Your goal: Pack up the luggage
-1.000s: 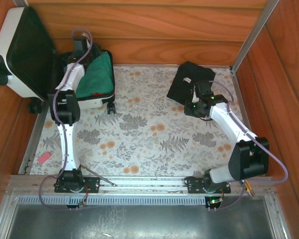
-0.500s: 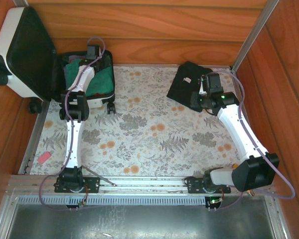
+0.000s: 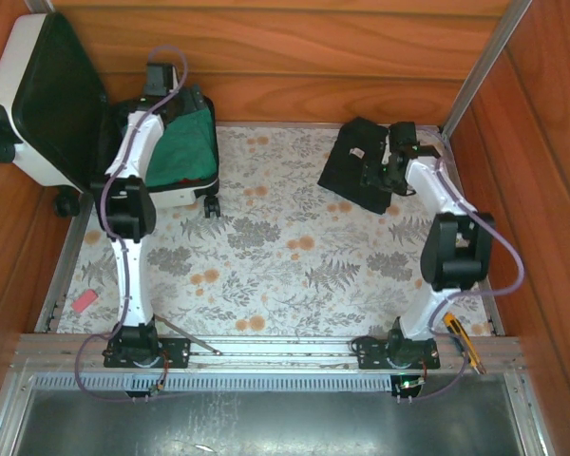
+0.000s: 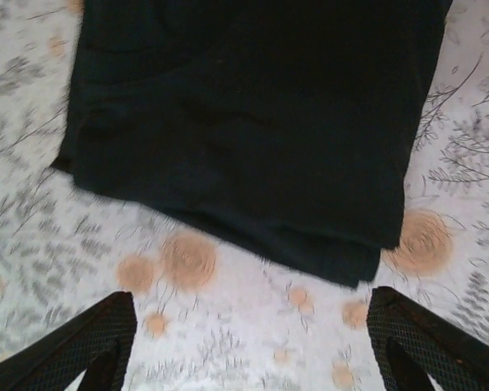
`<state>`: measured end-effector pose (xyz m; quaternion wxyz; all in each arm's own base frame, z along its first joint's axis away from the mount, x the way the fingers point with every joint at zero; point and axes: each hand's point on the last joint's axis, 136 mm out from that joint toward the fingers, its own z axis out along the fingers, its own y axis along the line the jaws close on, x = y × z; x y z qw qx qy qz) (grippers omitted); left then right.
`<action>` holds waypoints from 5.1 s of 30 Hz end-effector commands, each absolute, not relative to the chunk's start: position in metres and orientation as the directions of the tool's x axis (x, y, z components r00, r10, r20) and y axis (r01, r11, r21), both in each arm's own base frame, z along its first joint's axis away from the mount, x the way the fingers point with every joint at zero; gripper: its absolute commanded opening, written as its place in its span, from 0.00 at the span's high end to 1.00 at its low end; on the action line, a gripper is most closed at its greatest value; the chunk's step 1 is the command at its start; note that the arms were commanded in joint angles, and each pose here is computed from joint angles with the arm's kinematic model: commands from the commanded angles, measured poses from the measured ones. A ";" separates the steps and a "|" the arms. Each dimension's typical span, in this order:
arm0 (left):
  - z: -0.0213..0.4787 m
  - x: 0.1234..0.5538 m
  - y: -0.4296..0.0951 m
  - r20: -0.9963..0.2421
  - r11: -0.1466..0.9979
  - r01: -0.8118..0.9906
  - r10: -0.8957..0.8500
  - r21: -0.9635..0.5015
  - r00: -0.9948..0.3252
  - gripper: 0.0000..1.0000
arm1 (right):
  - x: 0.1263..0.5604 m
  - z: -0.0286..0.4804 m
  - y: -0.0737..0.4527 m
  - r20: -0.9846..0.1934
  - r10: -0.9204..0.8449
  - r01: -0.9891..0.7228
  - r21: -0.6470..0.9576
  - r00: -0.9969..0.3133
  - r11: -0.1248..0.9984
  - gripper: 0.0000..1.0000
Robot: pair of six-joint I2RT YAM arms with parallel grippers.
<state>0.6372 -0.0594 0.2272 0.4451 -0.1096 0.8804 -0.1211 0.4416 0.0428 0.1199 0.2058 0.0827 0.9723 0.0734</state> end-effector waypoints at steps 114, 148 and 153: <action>0.110 0.447 -0.363 -0.267 0.849 0.076 -0.079 -0.523 -0.961 1.00 | 0.362 0.211 0.079 -0.421 0.345 0.037 0.589 -0.839 0.808 0.39; 0.229 0.351 -0.038 0.045 0.418 0.808 0.878 0.416 -0.477 1.00 | 0.385 0.201 0.076 -0.443 0.307 0.004 0.565 -0.842 0.825 0.50; 0.267 0.394 -0.023 -0.068 0.378 0.729 0.906 0.571 -0.417 1.00 | 0.389 0.192 0.076 -0.416 0.314 0.027 0.566 -0.854 0.824 0.56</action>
